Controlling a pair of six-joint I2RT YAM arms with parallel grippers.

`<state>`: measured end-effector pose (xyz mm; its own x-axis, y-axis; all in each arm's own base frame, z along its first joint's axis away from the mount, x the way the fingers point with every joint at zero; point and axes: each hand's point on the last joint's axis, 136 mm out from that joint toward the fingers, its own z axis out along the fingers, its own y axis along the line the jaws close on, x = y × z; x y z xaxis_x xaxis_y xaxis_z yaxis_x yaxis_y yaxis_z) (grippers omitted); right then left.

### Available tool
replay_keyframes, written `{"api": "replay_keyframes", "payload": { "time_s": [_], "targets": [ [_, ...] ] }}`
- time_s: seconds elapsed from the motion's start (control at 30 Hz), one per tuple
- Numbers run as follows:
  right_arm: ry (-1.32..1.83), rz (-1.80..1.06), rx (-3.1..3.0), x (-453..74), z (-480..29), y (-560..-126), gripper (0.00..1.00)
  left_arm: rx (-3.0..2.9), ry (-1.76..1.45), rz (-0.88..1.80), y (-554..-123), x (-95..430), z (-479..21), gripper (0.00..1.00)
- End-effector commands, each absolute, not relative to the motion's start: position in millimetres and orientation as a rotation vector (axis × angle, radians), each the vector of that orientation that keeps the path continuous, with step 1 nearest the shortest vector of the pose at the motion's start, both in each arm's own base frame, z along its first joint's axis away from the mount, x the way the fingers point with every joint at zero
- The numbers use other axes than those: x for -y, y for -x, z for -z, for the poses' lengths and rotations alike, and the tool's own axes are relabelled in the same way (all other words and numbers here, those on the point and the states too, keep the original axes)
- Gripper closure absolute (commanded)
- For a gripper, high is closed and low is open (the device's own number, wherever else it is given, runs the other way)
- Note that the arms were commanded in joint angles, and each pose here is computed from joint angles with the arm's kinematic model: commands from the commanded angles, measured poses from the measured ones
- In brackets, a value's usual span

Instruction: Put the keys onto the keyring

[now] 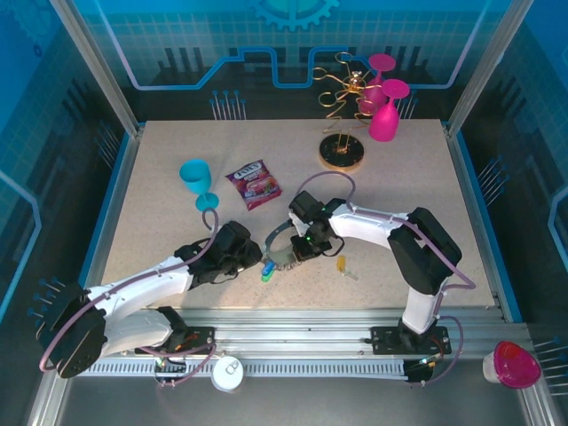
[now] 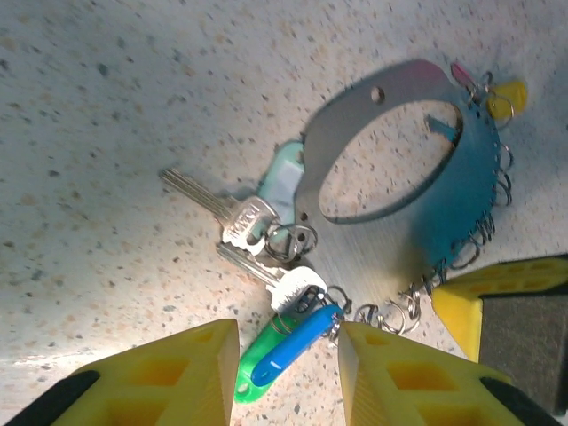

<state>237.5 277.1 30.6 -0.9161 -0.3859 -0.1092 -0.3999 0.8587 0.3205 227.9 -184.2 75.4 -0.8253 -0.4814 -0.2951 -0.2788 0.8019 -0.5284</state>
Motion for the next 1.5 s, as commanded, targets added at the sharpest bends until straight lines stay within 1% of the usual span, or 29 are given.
{"api": "replay_keyframes", "payload": {
  "time_s": [0.0,0.1,0.23,0.37,0.47,0.53,0.6,0.63,0.77,0.9,1.1,1.2,1.27,1.47],
  "targets": [
    [0.734,-0.703,-2.968,-287,-40,-225,1.00,-2.584,0.453,0.808,-218,204,-82,0.65],
    [0.732,-0.693,-2.971,-285,-39,-227,1.00,-2.578,0.414,0.875,-209,216,-84,0.65],
    [0.714,-0.706,-2.983,-282,-39,-230,1.00,-2.569,0.456,0.930,-194,232,-77,0.66],
    [0.704,-0.752,-2.984,-282,-44,-228,1.00,-2.536,0.524,0.919,-186,248,-76,0.67],
    [0.676,-0.798,-2.985,-283,-52,-227,1.00,-2.534,0.619,0.858,-185,249,-69,0.68],
    [0.620,-0.829,-2.981,-281,-59,-231,0.88,-2.524,0.659,0.860,-188,253,-67,0.68],
    [0.560,-0.853,-2.970,-276,-69,-237,0.80,-2.525,0.726,0.846,-192,257,-63,0.69],
    [0.542,-0.850,-2.960,-272,-75,-239,0.73,-2.523,0.751,0.843,-194,259,-61,0.70],
    [0.460,-0.804,-2.944,-252,-90,-243,0.65,-2.480,0.844,0.837,-202,261,-57,0.69],
    [0.393,-0.779,-2.929,-236,-98,-245,0.65,-2.452,0.896,0.827,-209,264,-52,0.69],
    [0.364,-0.766,-2.920,-226,-103,-243,0.65,-2.468,0.994,0.763,-206,257,-37,0.71],
    [0.352,-0.765,-2.924,-222,-102,-242,0.66,-2.468,1.003,0.749,-207,256,-34,0.67],
    [0.352,-0.765,-2.928,-222,-102,-240,0.66,-2.466,1.015,0.779,-209,261,-30,0.66],
    [0.349,-0.758,-2.925,-219,-105,-238,0.68,-2.461,1.034,0.794,-212,266,-26,0.73]
  ]
}}
